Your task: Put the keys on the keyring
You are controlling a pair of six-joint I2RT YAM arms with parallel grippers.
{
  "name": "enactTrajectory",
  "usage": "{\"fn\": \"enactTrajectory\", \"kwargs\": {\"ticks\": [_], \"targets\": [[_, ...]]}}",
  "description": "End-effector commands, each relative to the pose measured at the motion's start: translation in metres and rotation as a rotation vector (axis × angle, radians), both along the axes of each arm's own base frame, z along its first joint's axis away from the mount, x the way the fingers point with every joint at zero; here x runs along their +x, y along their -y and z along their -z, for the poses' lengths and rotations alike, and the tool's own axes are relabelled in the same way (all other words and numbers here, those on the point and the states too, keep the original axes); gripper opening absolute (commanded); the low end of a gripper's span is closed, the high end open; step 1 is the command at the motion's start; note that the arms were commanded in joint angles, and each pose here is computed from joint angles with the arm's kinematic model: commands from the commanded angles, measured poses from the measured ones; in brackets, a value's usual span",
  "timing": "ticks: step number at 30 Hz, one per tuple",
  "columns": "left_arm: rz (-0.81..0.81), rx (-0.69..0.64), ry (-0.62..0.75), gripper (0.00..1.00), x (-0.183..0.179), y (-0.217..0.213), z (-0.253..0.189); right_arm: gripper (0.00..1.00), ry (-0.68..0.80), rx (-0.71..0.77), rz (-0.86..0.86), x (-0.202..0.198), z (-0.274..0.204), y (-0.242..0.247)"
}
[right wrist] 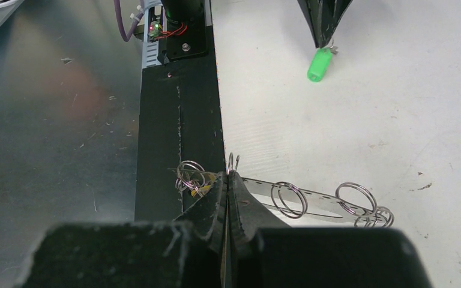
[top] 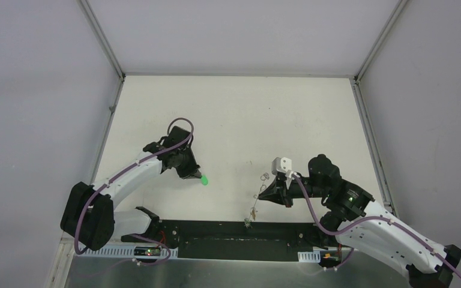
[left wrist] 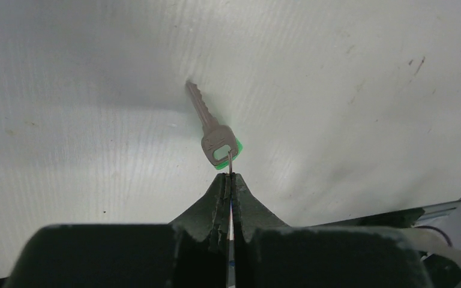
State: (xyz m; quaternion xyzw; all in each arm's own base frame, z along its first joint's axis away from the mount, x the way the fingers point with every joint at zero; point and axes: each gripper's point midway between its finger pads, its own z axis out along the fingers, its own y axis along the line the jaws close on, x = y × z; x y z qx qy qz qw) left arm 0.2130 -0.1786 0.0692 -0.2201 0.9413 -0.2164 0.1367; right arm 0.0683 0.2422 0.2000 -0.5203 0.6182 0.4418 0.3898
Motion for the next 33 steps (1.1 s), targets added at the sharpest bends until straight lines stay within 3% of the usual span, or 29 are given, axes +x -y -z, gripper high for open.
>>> {"fn": "enactTrajectory", "kwargs": {"ticks": [1,12,21,33], "targets": [[0.161,0.056,0.192,0.00,0.019,-0.006,-0.040,0.00,0.046,0.074,-0.033,0.000,-0.023,-0.007],[0.563,0.134,0.551,0.00,0.039,0.002,-0.138,0.00,0.047,0.057,-0.056,0.000,-0.024,-0.011],[0.952,-0.037,0.897,0.00,0.011,0.038,-0.205,0.00,0.041,0.049,-0.069,0.001,-0.024,-0.014],[1.321,-0.204,1.254,0.00,-0.044,0.055,-0.232,0.00,0.026,0.032,-0.087,0.002,-0.027,-0.019]]}}
